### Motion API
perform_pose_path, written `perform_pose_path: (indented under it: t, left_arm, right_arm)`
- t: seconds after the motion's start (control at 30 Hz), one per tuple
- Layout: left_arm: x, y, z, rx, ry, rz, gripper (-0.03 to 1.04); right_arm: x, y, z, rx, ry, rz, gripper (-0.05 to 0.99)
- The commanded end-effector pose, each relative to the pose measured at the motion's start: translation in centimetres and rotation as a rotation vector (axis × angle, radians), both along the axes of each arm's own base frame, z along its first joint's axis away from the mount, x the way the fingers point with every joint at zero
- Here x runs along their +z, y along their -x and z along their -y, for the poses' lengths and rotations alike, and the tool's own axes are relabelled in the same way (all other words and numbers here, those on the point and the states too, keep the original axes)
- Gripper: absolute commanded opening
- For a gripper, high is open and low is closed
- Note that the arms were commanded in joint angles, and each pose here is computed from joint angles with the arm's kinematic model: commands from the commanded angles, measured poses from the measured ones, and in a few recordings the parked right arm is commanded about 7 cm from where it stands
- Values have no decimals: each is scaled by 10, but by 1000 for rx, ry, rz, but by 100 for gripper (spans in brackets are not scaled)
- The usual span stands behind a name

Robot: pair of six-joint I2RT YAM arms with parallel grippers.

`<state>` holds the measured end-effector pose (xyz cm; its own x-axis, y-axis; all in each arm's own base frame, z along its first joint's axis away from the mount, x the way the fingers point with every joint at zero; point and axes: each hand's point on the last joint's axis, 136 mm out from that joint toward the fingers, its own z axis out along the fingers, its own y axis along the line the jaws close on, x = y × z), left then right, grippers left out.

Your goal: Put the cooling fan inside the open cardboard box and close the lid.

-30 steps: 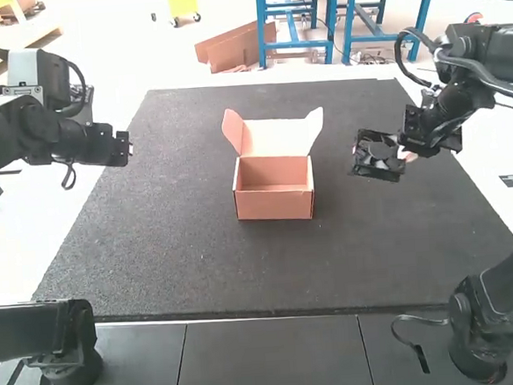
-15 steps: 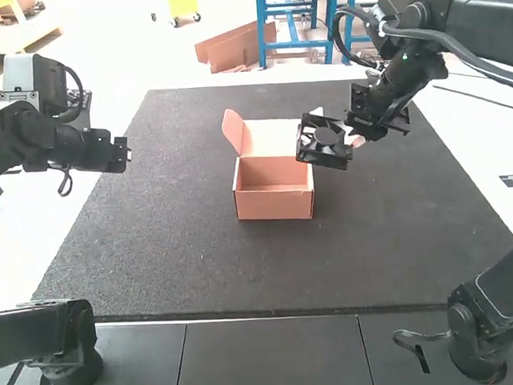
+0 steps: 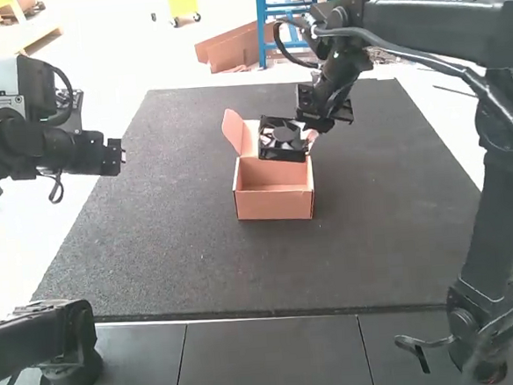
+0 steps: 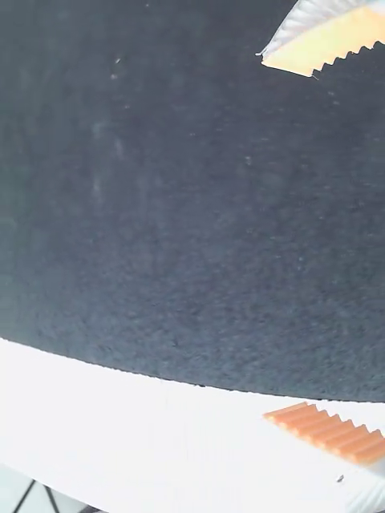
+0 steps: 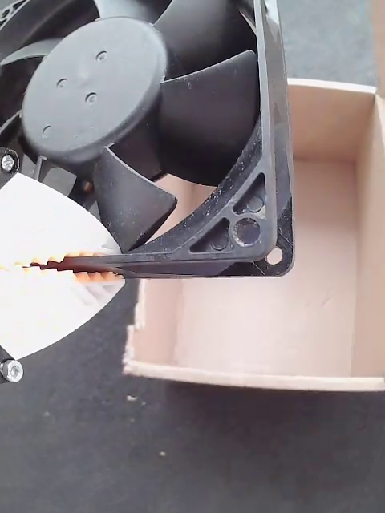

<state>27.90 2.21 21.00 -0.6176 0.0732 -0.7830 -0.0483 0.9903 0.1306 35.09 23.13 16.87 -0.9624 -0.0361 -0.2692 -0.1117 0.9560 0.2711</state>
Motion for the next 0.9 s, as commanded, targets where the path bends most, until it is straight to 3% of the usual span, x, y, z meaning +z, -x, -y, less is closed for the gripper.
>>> perform_pose_path:
  t: [0.0, 0.43, 0.87]
  left_arm:
    - [3, 2, -1, 2, -13, 13, 97]
    - [5, 4, -2, 8, -12, 15, 97]
    - [9, 4, -3, 12, -15, 21, 97]
  right_arm:
    - [6, -12, -14, 17, -4, 32, 0]
    - [-44, -46, -20, 28, 81, -12, -1]
    - [-97, -51, -15, 32, 154, -91, -1]
